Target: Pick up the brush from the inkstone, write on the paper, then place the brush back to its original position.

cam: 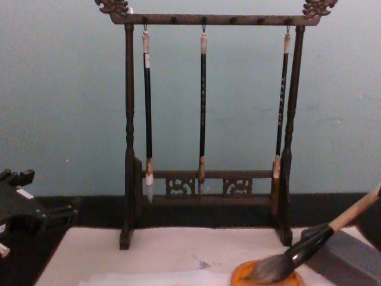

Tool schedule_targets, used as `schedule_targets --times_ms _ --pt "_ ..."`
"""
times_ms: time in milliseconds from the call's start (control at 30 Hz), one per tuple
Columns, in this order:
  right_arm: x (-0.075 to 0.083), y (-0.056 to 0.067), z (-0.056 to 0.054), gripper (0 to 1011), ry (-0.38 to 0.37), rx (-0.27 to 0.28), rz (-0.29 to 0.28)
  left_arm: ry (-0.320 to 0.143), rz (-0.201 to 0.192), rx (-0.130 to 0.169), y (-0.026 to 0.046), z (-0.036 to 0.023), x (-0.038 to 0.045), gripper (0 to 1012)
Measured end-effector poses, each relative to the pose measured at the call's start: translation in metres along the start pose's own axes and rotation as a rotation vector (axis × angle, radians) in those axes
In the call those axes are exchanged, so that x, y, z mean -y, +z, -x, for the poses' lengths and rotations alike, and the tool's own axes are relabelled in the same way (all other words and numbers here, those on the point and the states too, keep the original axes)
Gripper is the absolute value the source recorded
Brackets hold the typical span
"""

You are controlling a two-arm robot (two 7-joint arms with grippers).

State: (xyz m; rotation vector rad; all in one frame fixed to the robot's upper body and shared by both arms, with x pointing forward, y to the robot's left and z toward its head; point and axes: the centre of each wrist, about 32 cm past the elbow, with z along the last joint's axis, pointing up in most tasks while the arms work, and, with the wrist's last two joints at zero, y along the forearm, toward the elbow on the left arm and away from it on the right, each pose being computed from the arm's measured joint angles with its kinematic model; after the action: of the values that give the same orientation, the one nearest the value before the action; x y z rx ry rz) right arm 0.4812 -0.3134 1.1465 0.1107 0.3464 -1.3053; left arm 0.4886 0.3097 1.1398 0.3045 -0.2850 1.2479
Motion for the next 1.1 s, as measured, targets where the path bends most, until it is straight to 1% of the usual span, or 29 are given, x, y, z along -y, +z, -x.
schedule_targets --times_ms 33,100,133,167,233,267,400,467,533,567,767,1100 --pt "0.000 0.000 0.000 1000 0.001 -0.028 0.002 0.000 0.000 0.000 0.0000 0.0000 0.0000 1010" --pt "-0.001 0.000 0.000 1000 0.003 -0.132 0.012 0.000 0.000 0.000 0.0000 0.0000 0.0000 1010" --pt "-0.001 0.000 0.000 1000 0.003 -0.132 0.012 0.000 0.000 0.000 0.0000 0.0000 0.0000 1010" --pt "-0.002 0.000 0.000 1000 0.004 -0.174 0.019 0.000 0.000 0.000 0.0000 0.0000 0.0000 1010" --pt "-0.003 0.000 0.000 1000 0.005 -0.217 0.025 0.000 0.000 0.000 0.0000 0.0000 0.0000 1010" --pt "-0.005 0.000 0.000 1000 0.006 -0.262 0.029 0.000 0.000 0.000 0.0000 0.0000 0.0000 1010" --pt "-0.008 -0.001 0.001 1000 0.006 -0.347 0.039 0.000 0.000 0.000 0.0000 0.0000 0.0000 1010" --pt "-0.011 -0.003 0.001 1000 0.007 -0.422 0.048 0.000 0.000 0.000 0.0000 0.0000 0.0000 1010" --pt "-0.013 -0.003 0.002 1000 0.006 -0.452 0.052 0.000 0.000 0.000 0.0000 0.0000 0.0000 1010" --pt "-0.015 -0.004 0.002 1000 0.007 -0.476 0.056 0.000 0.000 0.000 0.0000 0.0000 0.0000 1010" --pt "-0.023 -0.005 0.005 1000 0.003 -0.542 0.062 0.000 0.000 0.000 0.0000 0.0000 0.0000 1010" --pt "-0.036 -0.008 0.007 1000 0.007 -0.602 0.069 0.000 0.000 0.000 0.0000 0.0000 0.0000 1010"
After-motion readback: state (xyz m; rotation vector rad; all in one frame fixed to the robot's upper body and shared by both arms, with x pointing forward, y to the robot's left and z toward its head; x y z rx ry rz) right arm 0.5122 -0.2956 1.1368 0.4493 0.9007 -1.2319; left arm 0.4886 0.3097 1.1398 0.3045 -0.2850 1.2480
